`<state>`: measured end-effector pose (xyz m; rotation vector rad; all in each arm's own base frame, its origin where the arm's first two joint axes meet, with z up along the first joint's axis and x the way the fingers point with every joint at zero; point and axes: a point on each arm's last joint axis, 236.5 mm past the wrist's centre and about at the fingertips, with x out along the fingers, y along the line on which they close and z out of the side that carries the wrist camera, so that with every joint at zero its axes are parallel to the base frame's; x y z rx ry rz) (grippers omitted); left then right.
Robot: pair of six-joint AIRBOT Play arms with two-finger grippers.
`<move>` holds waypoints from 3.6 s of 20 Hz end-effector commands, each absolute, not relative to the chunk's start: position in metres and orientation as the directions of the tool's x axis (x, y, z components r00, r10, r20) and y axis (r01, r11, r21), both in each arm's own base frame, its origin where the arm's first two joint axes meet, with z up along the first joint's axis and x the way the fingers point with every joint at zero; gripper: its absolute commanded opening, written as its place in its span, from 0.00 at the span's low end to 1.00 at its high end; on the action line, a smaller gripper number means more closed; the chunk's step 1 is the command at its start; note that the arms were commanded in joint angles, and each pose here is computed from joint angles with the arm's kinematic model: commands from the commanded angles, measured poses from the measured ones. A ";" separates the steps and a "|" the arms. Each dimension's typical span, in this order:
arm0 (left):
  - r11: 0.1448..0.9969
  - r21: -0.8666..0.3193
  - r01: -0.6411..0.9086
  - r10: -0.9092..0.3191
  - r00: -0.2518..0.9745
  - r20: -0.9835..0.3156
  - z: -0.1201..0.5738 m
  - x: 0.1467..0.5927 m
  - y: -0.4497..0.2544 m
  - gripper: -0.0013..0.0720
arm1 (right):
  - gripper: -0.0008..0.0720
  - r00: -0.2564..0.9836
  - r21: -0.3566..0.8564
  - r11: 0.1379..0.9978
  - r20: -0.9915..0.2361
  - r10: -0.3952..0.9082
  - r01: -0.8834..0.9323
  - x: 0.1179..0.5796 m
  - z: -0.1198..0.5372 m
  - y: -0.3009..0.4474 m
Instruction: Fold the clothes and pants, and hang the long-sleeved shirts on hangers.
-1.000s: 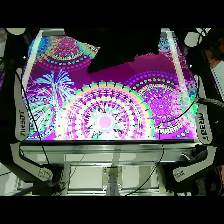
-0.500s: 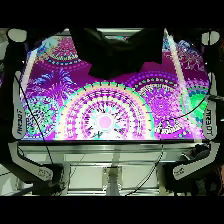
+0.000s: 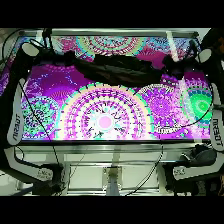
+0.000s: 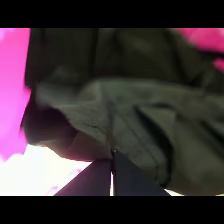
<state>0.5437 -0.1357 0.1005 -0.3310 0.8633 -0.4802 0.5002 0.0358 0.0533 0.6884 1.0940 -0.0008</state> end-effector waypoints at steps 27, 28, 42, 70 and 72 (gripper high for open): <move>0.922 -0.380 0.077 -0.327 0.683 -0.653 0.112 0.273 -0.082 0.02 | 0.03 0.110 0.312 0.839 -0.949 0.294 0.446 0.180 -0.032 0.058; 0.903 -0.417 0.098 -0.363 0.694 -0.622 0.117 0.283 -0.092 0.02 | 0.03 0.147 0.351 0.821 -0.936 0.320 0.450 0.189 -0.028 0.064; 0.810 -0.413 0.415 -0.542 0.799 -0.261 0.215 0.529 -0.250 0.02 | 0.04 0.749 0.752 0.222 -0.653 0.117 0.621 0.331 0.039 0.016; 0.823 -0.522 0.226 -0.262 0.965 0.004 0.124 0.674 -0.249 0.51 | 0.55 0.934 0.953 -0.055 -0.303 -0.189 0.298 0.505 0.062 -0.092; 0.821 -0.523 0.231 -0.263 0.965 0.014 0.128 0.676 -0.250 0.51 | 0.68 0.944 0.958 0.026 -0.275 -0.181 0.284 0.518 0.074 -0.092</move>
